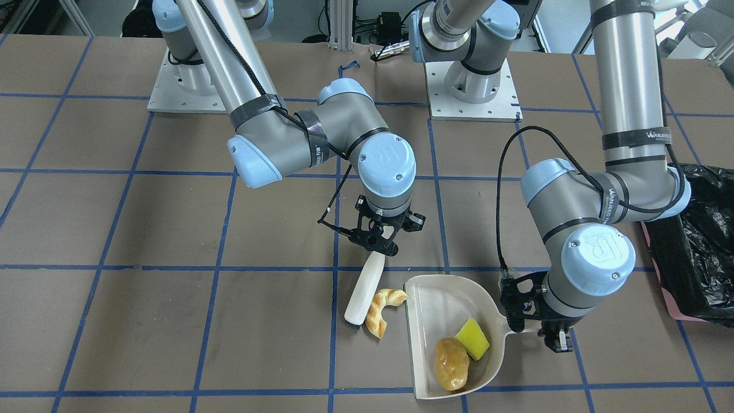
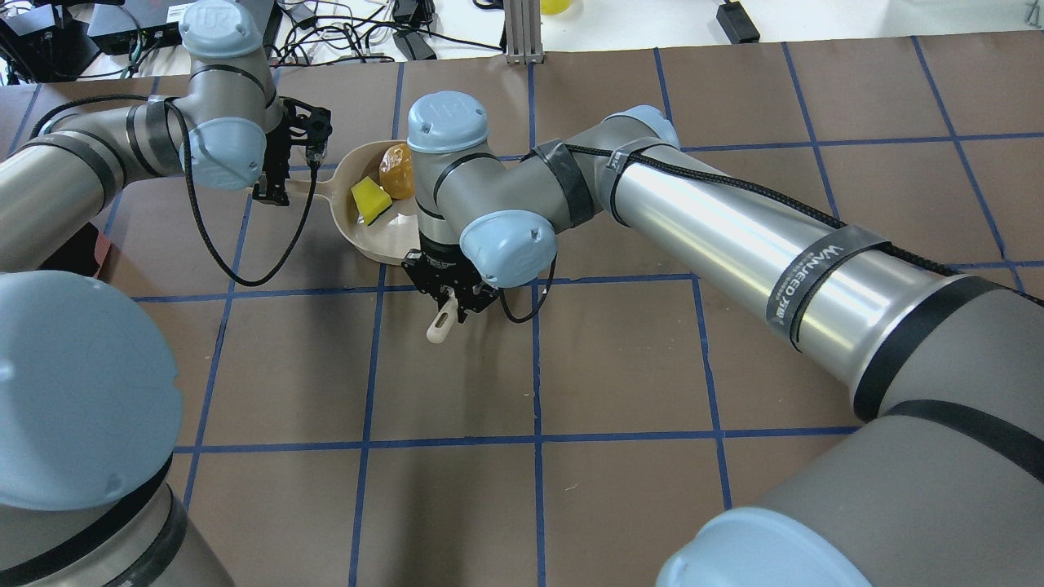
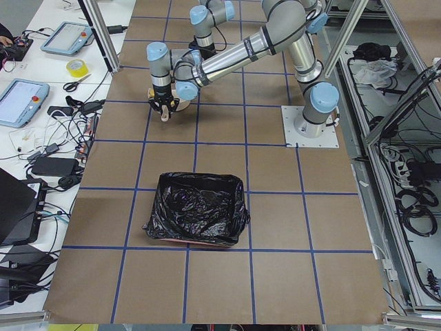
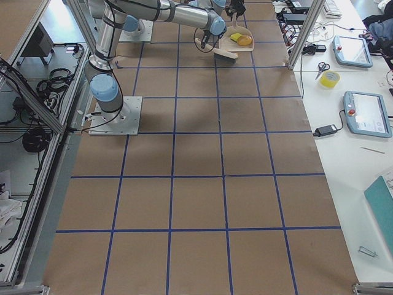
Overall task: Sweep and dump trash into bin
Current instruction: 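Sweep again with the brush toward the dustpan to push remaining trash in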
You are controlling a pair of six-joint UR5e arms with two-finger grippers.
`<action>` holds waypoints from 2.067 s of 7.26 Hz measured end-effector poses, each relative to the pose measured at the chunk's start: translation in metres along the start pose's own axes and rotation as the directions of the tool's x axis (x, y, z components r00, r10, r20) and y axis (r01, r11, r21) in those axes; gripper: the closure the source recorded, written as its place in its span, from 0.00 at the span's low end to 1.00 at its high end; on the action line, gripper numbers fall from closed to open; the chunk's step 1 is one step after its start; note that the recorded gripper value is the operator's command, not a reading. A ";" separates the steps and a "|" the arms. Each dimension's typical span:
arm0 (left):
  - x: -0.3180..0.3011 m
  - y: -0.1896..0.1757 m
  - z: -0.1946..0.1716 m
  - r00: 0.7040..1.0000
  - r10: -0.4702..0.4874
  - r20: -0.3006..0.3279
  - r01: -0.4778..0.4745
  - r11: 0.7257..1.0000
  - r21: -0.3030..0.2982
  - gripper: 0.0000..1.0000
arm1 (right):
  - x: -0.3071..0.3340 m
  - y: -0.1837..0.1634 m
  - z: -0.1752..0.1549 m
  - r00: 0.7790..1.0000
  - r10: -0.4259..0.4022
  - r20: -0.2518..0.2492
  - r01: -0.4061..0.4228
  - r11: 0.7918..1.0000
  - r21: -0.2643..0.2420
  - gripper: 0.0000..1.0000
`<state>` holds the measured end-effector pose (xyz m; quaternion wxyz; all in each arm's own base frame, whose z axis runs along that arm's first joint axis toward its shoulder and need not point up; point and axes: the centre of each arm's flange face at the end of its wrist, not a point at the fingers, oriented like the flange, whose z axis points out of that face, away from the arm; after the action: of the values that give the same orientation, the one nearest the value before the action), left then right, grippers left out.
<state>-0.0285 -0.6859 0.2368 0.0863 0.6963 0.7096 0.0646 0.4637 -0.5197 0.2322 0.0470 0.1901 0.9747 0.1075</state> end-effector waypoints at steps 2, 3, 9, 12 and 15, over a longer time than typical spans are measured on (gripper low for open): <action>0.000 0.000 0.000 1.000 0.000 0.000 0.000 1.000 0.001 0.96 | -0.018 -0.013 -0.003 1.000 -0.012 0.022 0.012 1.000 0.016 1.00; 0.000 0.000 0.000 1.000 0.000 0.000 0.000 1.000 0.001 0.96 | -0.028 -0.019 -0.006 0.999 -0.018 0.043 0.017 1.000 0.018 1.00; 0.000 0.000 0.000 1.000 0.000 0.000 0.000 1.000 0.002 0.96 | -0.072 -0.028 -0.016 0.975 -0.060 0.215 0.067 0.997 -0.026 1.00; 0.000 0.000 0.000 1.000 0.000 -0.001 0.000 1.000 0.002 0.96 | -0.087 -0.009 -0.022 0.967 -0.048 0.250 0.063 0.997 -0.053 1.00; 0.001 0.000 -0.001 1.000 -0.001 0.001 0.001 1.000 0.004 0.96 | -0.079 0.016 -0.040 0.984 -0.021 0.177 0.034 0.997 -0.069 1.00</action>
<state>-0.0284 -0.6850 0.2377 0.0854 0.6963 0.7099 0.0628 0.5373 -0.5427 0.2789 0.1414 0.1838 0.9647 0.1245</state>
